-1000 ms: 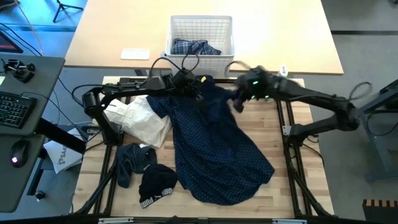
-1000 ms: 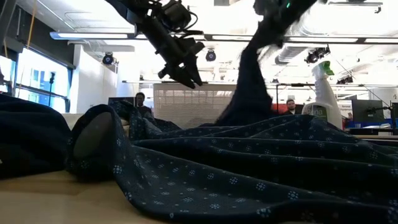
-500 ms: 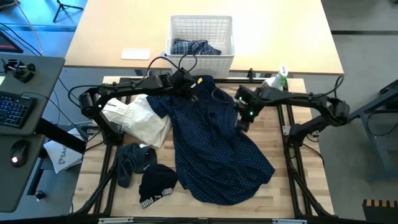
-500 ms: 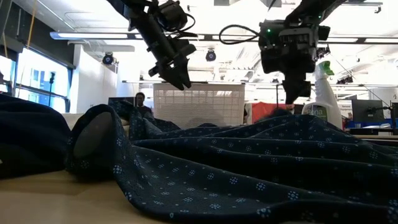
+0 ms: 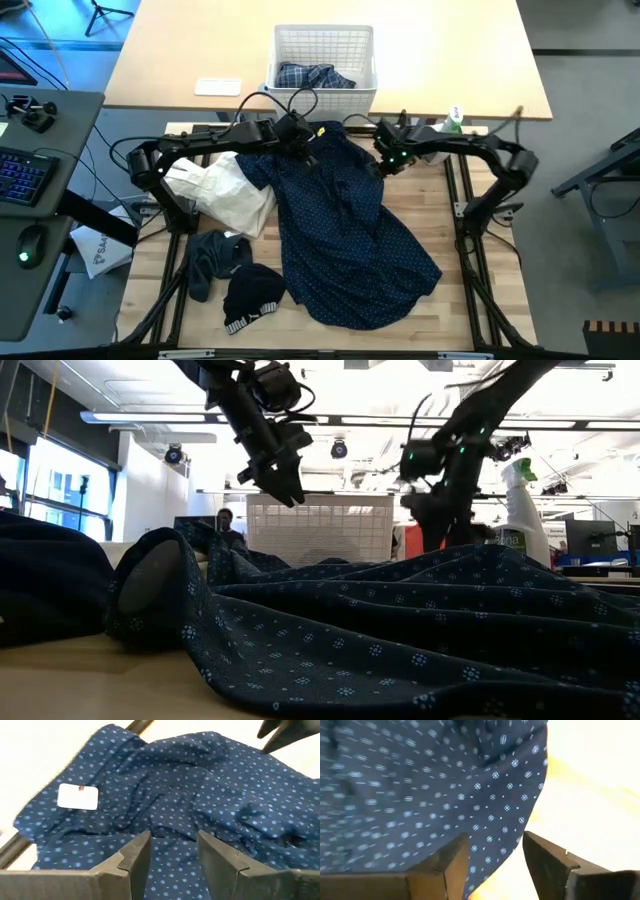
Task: Fold laundry
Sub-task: Fold the navy blue polo shirt
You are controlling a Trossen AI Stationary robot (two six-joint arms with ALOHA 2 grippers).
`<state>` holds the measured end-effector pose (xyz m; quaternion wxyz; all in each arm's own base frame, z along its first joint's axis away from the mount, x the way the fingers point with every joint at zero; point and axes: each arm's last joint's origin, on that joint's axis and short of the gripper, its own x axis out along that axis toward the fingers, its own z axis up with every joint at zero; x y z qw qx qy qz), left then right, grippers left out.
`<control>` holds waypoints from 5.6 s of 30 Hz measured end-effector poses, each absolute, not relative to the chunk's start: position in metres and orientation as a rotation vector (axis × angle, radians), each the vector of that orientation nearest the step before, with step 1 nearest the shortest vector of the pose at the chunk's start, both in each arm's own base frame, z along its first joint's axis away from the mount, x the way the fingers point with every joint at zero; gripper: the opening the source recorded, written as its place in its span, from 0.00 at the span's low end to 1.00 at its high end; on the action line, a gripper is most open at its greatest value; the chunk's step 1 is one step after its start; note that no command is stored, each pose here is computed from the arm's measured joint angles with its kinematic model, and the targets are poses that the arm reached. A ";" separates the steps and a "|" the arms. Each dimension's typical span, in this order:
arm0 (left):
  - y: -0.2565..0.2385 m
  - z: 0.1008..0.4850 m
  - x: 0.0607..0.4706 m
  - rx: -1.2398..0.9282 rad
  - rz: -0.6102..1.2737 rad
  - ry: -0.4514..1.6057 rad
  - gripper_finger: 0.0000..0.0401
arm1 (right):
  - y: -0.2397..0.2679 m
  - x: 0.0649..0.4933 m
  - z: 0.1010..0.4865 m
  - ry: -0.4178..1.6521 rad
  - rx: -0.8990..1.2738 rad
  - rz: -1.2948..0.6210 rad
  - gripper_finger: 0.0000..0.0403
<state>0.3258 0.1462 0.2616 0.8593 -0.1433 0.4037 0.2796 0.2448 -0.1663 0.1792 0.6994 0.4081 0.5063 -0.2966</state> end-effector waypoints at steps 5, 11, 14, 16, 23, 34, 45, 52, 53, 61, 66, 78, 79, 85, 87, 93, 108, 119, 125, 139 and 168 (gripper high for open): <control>0.143 0.264 0.330 -0.351 0.470 0.806 0.36 | -0.164 0.255 0.154 1.233 0.849 -0.592 0.29; 0.146 0.259 0.349 -0.408 0.376 0.678 0.28 | -0.153 0.236 0.171 1.379 0.714 -0.660 0.03; 0.145 0.249 0.355 -0.425 0.356 0.703 0.23 | -0.151 0.222 0.196 1.336 0.622 -0.776 0.04; 0.145 0.241 0.356 -0.445 0.350 0.741 0.20 | -0.151 0.214 0.216 1.238 0.612 -0.824 0.02; 0.142 0.235 0.358 -0.457 0.329 0.770 0.16 | -0.145 0.209 0.236 1.039 0.765 -0.640 0.11; 0.136 0.234 0.359 -0.463 0.319 0.787 0.16 | -0.131 0.223 0.152 1.006 0.992 -0.582 0.40; 0.124 0.236 0.367 -0.439 0.281 0.756 0.16 | -0.148 0.214 0.161 1.044 0.792 -0.816 0.03; 0.124 0.236 0.367 -0.439 0.282 0.757 0.16 | -0.165 0.233 0.246 1.005 0.440 -0.884 0.00; 0.125 0.236 0.366 -0.440 0.283 0.757 0.16 | -0.166 0.236 0.258 0.987 0.410 -0.879 0.00; 0.125 0.236 0.366 -0.441 0.285 0.762 0.16 | -0.150 0.240 0.263 1.002 0.715 -0.506 0.11; 0.125 0.236 0.366 -0.440 0.285 0.763 0.16 | -0.123 0.228 0.206 1.169 0.885 -0.535 0.31; 0.125 0.236 0.366 -0.439 0.285 0.762 0.16 | -0.096 0.210 0.124 0.951 1.042 -0.662 0.28; 0.125 0.236 0.366 -0.440 0.286 0.762 0.16 | -0.097 0.210 0.124 0.946 1.019 -0.678 0.22; 0.125 0.236 0.366 -0.427 0.281 0.763 0.16 | -0.111 0.212 0.151 1.007 0.804 -0.836 0.04; 0.125 0.236 0.366 -0.416 0.276 0.765 0.16 | -0.117 0.214 0.172 1.048 0.713 -0.855 0.02; 0.124 0.232 0.364 -0.403 0.272 0.785 0.16 | -0.136 0.224 0.245 1.117 0.419 -0.903 0.01; 0.122 0.210 0.351 -0.309 0.310 0.952 0.16 | -0.156 0.199 0.361 1.157 0.232 -0.979 0.00; 0.119 0.197 0.342 -0.337 0.317 1.020 0.16 | -0.178 0.245 0.321 1.039 0.445 -0.749 0.00; 0.118 0.211 0.331 -0.280 0.290 1.219 0.16 | -0.185 0.312 0.254 0.865 0.506 -0.432 0.00; 0.112 0.235 0.299 -0.227 0.424 1.415 0.16 | -0.193 0.346 0.249 0.726 0.515 -0.093 0.47; 0.174 0.245 0.408 -0.287 0.368 0.827 0.16 | 0.017 0.146 0.170 1.580 1.128 -0.524 0.42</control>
